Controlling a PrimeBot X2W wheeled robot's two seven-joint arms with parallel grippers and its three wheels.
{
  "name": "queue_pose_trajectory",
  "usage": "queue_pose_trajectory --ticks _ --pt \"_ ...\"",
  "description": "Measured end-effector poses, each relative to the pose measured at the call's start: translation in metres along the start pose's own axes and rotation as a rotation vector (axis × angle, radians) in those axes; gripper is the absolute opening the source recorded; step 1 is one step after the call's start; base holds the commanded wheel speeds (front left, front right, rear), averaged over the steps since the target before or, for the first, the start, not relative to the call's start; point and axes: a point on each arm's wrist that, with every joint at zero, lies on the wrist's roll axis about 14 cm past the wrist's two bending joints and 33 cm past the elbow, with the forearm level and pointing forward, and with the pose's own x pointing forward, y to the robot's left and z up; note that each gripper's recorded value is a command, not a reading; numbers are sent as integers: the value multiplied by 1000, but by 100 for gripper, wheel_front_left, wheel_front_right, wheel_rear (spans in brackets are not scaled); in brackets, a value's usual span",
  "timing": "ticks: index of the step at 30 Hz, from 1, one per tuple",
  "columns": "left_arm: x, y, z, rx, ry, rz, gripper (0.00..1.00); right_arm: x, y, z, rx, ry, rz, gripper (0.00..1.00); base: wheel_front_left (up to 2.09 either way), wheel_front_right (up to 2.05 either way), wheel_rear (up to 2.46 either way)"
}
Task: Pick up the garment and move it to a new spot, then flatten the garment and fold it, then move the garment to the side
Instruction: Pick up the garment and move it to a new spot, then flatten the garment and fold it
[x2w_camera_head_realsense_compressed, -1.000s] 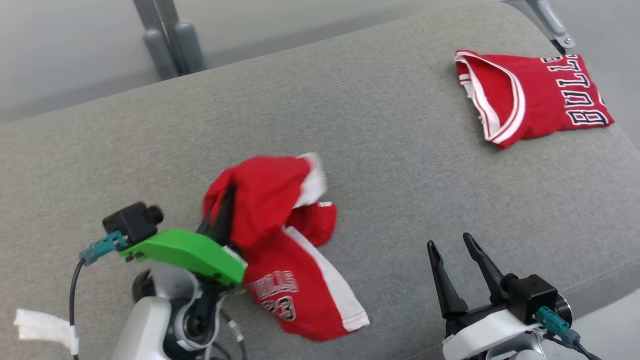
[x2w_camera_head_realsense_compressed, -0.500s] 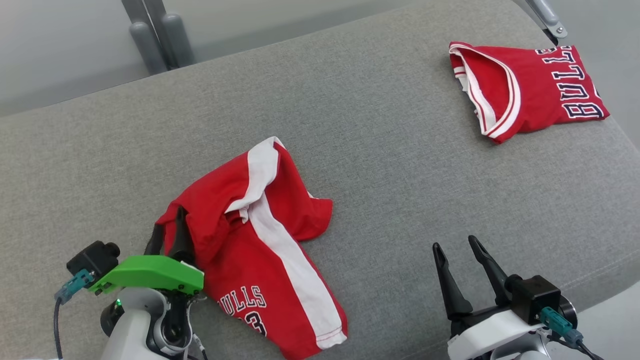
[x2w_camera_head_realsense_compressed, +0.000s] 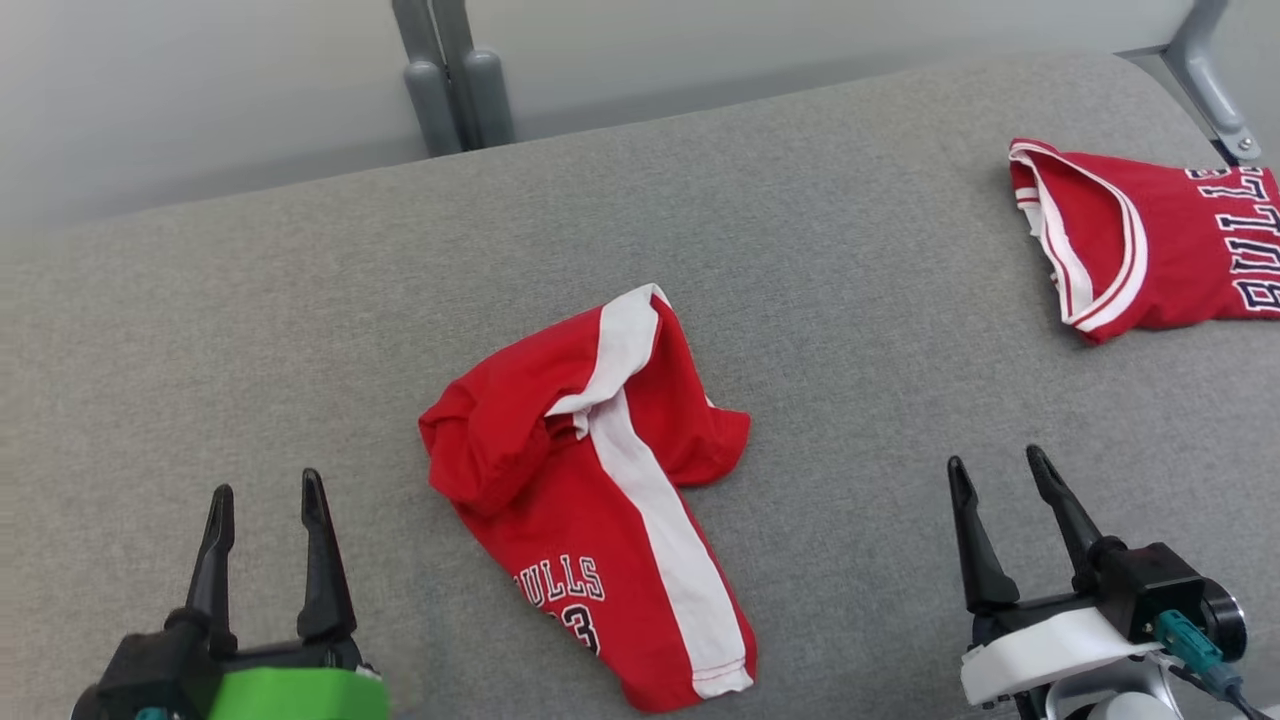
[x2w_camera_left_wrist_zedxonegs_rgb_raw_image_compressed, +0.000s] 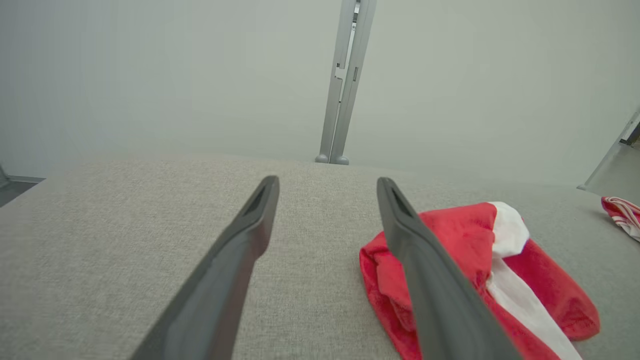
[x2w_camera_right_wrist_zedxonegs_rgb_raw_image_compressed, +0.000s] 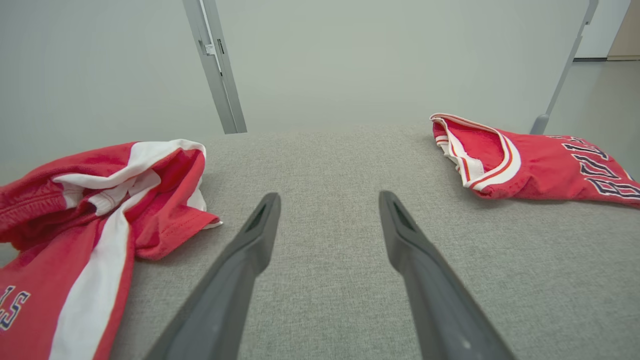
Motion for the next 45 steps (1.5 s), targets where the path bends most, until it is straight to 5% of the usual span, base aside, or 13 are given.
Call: queue_pose_trajectory --ticks 5,15,45 --pt "-34 23 11 104 -15 46 100 2 0 11 -20 -37 6 100 0 0 0" --pt "-79 62 23 145 -27 129 100 -6 12 17 -37 -58 52 100 0 0 0" --pt "-84 61 20 114 -20 126 100 -9 23 14 -11 -49 83 100 0 0 0"
